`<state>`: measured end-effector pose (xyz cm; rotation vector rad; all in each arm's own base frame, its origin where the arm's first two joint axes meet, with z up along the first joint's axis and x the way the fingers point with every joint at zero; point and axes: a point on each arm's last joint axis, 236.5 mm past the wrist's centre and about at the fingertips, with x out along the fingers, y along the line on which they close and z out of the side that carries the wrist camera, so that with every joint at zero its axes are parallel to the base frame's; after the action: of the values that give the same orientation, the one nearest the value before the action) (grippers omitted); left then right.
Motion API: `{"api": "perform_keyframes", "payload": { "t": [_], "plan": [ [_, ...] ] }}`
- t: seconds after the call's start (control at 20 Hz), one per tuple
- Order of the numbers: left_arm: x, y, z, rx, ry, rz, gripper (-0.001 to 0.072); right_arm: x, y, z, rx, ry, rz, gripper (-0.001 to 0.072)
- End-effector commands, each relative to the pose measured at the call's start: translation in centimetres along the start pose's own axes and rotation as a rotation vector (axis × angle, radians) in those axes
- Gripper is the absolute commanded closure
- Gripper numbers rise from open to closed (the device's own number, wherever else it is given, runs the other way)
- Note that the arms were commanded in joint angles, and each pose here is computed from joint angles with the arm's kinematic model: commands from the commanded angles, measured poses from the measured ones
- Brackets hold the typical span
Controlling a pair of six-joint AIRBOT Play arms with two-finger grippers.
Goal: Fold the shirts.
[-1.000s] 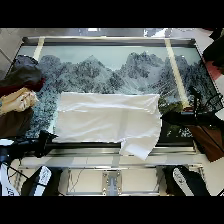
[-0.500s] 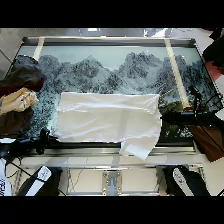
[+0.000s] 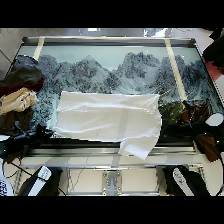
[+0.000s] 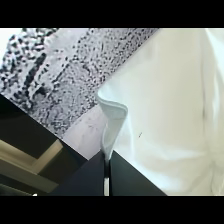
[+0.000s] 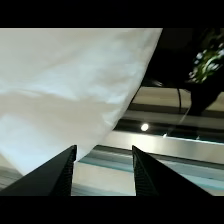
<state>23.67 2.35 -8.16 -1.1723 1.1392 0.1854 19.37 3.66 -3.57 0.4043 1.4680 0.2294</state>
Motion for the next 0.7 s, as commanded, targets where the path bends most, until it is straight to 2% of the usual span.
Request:
{"api": "perform_keyframes", "payload": {
  "t": [0.0, 0.3, 0.65],
  "plan": [
    [-0.4, -0.7, 0.2, 0.016, -0.007, -0.015, 0.0696, 3.7, 2.1, -4.0, 0.122, 0.138, 0.144, 0.0226],
    [-0.4, -0.7, 0.1, 0.017, -0.005, -0.015, 0.0696, 5.4, 0.8, -2.1, 0.174, 0.103, 0.111, 0.0227],
    [-0.4, -0.7, 0.1, 0.017, -0.004, -0.016, 0.0696, 8.1, 0.1, -2.3, 0.277, 0.189, 0.137, 0.0227]
  ]
}}
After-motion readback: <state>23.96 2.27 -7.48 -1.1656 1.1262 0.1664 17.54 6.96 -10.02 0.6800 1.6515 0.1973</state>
